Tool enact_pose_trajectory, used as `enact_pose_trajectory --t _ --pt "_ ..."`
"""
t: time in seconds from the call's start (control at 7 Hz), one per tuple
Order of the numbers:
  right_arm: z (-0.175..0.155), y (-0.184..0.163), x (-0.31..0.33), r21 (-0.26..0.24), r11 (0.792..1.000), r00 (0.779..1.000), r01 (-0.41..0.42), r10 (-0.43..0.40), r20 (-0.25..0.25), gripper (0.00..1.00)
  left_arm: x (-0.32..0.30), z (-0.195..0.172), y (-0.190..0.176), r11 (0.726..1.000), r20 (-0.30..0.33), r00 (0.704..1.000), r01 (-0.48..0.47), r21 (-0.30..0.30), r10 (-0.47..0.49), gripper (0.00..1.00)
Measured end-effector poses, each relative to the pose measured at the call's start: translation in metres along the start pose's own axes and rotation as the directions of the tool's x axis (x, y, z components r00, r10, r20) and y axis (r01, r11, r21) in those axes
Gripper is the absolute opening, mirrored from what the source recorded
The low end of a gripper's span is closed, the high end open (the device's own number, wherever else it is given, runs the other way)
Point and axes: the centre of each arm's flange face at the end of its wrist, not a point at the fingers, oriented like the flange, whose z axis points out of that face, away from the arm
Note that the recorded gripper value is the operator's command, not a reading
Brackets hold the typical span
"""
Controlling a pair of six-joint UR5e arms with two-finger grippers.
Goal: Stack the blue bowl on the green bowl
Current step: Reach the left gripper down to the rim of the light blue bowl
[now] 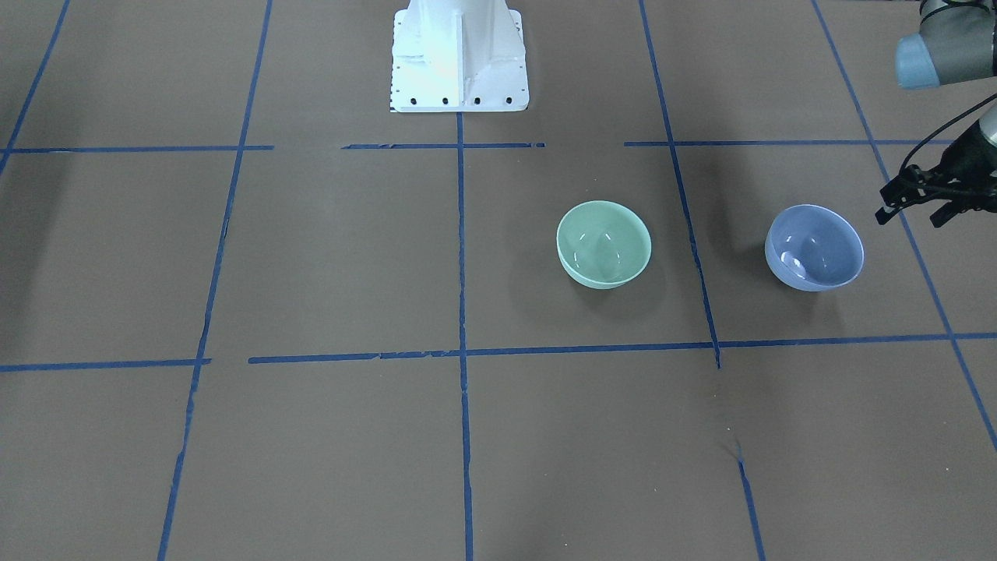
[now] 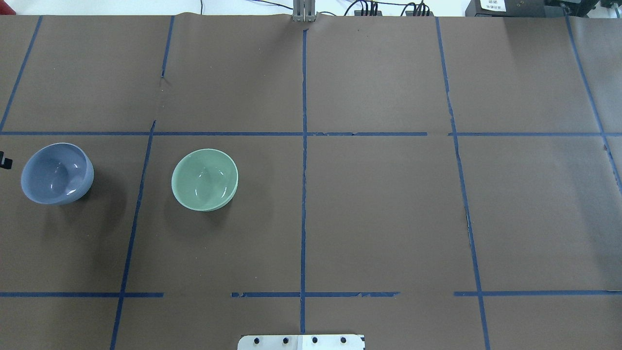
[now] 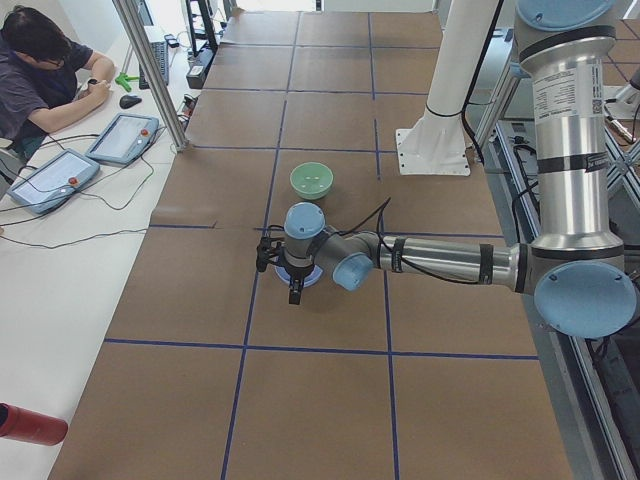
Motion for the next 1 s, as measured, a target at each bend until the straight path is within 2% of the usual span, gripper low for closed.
enact_pose_trajectory --t 0.14,0.29,0.43,0.57,1.0 --pt "0.000 0.000 0.000 0.000 1.000 1.000 0.000 0.000 0.000 1.00 0.012 0.016 -0.006 1.000 0.000 1.000 0.027 -0.004 -0.027 0.99" --pt "0.000 0.000 0.000 0.000 1.000 1.000 0.000 0.000 0.000 1.00 0.019 0.029 -0.013 0.999 0.011 0.999 0.043 -0.004 -0.043 0.80" --pt "0.000 0.000 0.000 0.000 1.000 1.000 0.001 -0.001 0.000 1.00 0.021 0.040 -0.016 0.999 0.031 0.998 0.047 0.003 -0.047 0.37" --pt "0.000 0.000 0.000 0.000 1.000 1.000 0.001 -0.001 0.000 1.00 0.023 0.045 -0.016 0.999 0.041 0.998 0.047 0.005 -0.047 0.00" --pt "0.000 0.000 0.000 0.000 1.000 1.000 0.001 -0.001 0.000 1.00 0.025 0.047 -0.016 0.999 0.040 0.998 0.050 -0.002 -0.050 0.00"
